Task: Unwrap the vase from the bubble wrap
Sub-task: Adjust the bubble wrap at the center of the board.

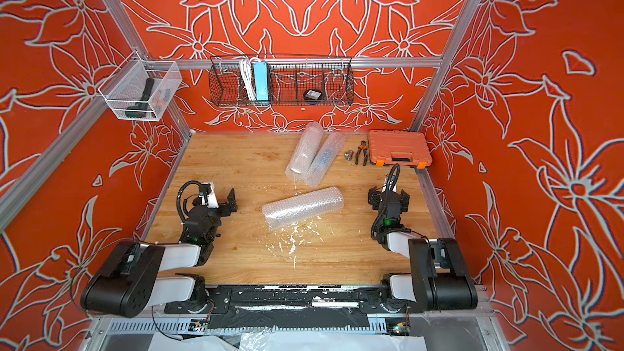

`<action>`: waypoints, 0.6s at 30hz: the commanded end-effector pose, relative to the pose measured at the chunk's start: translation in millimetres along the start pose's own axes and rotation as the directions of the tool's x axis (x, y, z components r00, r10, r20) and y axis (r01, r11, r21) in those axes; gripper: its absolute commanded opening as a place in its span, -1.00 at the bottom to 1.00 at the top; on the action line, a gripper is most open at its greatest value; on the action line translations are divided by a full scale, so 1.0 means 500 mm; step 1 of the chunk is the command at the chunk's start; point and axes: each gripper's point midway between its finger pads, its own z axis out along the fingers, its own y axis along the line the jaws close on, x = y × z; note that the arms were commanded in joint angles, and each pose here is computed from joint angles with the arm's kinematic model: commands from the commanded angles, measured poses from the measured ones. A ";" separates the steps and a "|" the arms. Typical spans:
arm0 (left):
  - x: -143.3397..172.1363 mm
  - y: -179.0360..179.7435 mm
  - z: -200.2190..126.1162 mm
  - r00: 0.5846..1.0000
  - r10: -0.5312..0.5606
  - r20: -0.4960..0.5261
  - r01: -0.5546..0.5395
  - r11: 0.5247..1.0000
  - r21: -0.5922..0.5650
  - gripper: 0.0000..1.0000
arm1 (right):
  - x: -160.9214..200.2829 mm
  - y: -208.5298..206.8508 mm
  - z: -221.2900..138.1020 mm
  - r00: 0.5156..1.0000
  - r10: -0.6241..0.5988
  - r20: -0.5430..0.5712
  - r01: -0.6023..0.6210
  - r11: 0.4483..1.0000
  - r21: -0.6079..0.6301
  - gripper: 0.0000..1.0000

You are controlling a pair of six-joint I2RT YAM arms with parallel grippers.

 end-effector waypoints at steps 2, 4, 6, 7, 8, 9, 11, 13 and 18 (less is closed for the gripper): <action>-0.029 0.031 -0.005 0.993 -0.116 -0.021 0.113 0.989 -0.099 0.96 | -0.052 -0.026 -0.030 0.996 0.078 -0.038 -0.076 0.996 0.043 0.97; -0.049 0.021 -0.009 0.986 -0.168 -0.021 0.166 0.983 -0.076 0.96 | -0.063 0.000 -0.046 0.992 0.110 -0.060 -0.113 0.993 -0.046 0.97; -0.064 0.018 -0.011 0.961 -0.273 -0.038 0.269 0.959 -0.086 0.96 | -0.071 0.024 -0.068 0.984 0.150 -0.100 -0.162 0.978 -0.132 0.97; -0.068 0.007 -0.010 0.951 -0.306 -0.055 0.302 0.951 -0.066 0.96 | -0.069 0.041 -0.078 0.979 0.159 -0.131 -0.181 0.966 -0.184 0.97; -0.066 -0.010 -0.009 0.935 -0.343 -0.088 0.341 0.939 -0.032 0.96 | -0.064 0.061 -0.092 0.971 0.165 -0.172 -0.204 0.948 -0.243 0.96; -0.066 -0.032 -0.008 0.920 -0.370 -0.126 0.374 0.927 0.012 0.96 | -0.060 0.081 -0.106 0.962 0.175 -0.209 -0.233 0.926 -0.296 0.95; -0.059 -0.078 -0.012 0.894 -0.393 -0.213 0.419 0.903 0.095 0.96 | -0.049 0.115 -0.134 0.940 0.195 -0.280 -0.295 0.876 -0.382 0.94; -0.042 -0.134 -0.020 0.879 -0.359 -0.313 0.430 0.881 0.198 0.96 | -0.037 0.148 -0.164 0.912 0.205 -0.356 -0.361 0.815 -0.454 0.90; 0.006 -0.245 -0.043 0.834 -0.227 -0.503 0.428 0.841 0.330 0.95 | 0.014 0.207 -0.222 0.854 0.179 -0.489 -0.454 0.716 -0.531 0.88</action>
